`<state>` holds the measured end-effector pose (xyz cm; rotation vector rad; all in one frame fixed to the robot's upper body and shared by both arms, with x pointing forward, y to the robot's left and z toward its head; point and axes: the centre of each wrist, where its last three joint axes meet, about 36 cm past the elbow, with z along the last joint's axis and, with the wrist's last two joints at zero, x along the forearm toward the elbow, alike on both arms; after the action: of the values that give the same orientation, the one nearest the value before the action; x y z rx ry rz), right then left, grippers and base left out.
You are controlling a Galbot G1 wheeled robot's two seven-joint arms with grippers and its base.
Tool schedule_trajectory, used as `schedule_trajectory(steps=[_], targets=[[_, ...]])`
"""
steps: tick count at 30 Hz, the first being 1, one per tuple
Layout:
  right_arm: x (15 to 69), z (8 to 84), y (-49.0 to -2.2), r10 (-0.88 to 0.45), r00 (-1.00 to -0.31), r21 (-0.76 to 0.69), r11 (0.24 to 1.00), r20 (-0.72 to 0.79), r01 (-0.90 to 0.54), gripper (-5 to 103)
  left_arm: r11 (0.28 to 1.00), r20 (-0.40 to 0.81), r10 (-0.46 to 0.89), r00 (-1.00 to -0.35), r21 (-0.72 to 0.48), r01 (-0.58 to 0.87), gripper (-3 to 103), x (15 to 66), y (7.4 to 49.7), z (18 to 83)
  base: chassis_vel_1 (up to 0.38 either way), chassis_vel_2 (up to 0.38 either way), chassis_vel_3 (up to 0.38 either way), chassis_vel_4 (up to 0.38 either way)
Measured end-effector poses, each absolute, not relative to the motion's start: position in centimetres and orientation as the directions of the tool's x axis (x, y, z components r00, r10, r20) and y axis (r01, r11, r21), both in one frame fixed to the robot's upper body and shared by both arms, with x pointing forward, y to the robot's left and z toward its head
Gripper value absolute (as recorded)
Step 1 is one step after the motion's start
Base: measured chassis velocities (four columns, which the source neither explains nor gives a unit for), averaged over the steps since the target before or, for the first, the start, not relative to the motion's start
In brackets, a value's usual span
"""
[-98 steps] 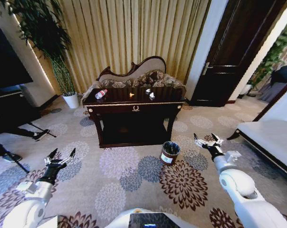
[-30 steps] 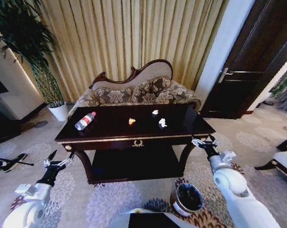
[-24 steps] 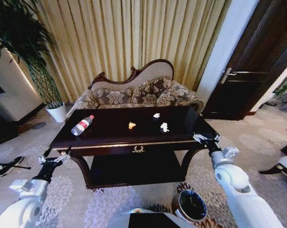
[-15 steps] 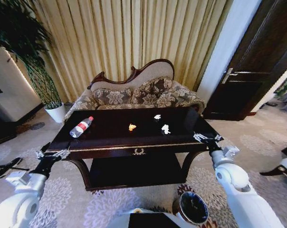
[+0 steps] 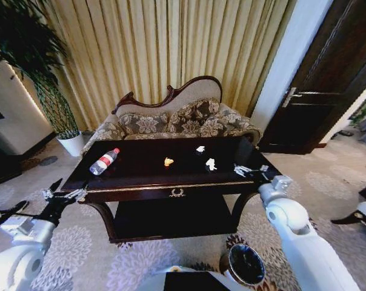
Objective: Move to the front of the table and place the trash on the table into the trash bin.
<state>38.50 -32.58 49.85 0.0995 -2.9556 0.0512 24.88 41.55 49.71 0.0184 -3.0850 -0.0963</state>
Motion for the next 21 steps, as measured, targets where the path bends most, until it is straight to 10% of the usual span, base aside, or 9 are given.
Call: schedule_trajectory(steps=[21], targets=[[42.2, 47.8, -27.0, -0.198, -0.949, 0.118, 0.978, 0.244, -0.174, 100, 0.999, 0.071, -0.017, -0.997, 0.043, -0.014, 100, 24.2, 41.0, 49.1, 0.0, 0.0, 0.0, 0.0]])
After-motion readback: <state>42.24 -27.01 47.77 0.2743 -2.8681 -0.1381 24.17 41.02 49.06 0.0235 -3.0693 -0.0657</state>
